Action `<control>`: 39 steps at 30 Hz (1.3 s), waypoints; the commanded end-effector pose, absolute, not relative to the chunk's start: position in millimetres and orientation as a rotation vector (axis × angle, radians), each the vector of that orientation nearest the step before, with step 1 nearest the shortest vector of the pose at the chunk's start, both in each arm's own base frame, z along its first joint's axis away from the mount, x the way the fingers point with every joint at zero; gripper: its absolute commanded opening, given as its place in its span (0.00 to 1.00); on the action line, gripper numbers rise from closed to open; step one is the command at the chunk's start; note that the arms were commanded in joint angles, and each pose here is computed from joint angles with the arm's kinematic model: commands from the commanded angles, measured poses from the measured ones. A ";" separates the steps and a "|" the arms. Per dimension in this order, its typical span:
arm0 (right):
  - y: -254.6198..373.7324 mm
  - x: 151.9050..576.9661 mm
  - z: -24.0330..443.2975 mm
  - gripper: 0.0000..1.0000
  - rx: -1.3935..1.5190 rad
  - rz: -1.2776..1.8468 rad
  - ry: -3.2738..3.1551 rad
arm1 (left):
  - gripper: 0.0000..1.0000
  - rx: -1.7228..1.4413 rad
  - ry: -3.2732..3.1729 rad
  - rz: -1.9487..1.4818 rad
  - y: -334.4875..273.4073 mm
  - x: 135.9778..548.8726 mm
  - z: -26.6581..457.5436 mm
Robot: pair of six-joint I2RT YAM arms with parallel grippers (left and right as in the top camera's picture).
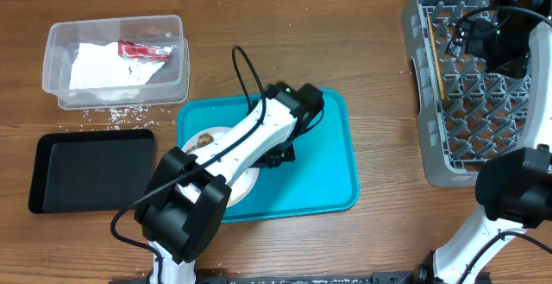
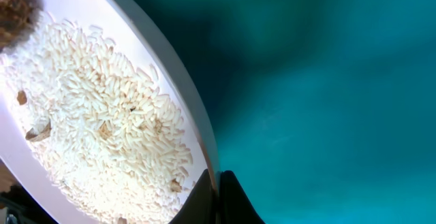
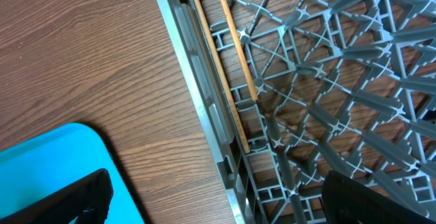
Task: Sort waste into correct bins and load items into the dishwasher
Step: 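Lift the white plate and carry it left toward the black tray, then tilt the plate with the left gripper to dump rice onto the black tray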
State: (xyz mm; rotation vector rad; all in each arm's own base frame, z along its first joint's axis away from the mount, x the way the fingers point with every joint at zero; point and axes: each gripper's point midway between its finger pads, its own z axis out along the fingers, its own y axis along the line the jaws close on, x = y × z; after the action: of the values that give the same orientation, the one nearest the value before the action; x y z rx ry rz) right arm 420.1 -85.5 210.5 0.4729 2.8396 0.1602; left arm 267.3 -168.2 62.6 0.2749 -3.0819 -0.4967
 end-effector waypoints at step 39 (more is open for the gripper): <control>-87.0 421.0 212.0 1.00 0.479 0.151 2.831 | 0.04 1.038 -2.992 0.402 57.6 371.9 158.0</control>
State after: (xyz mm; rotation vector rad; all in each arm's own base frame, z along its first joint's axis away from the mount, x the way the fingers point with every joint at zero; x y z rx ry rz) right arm 420.2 -85.6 210.6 0.4729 2.8393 0.1595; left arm 365.1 59.0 133.8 1.0776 -2.9398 0.1516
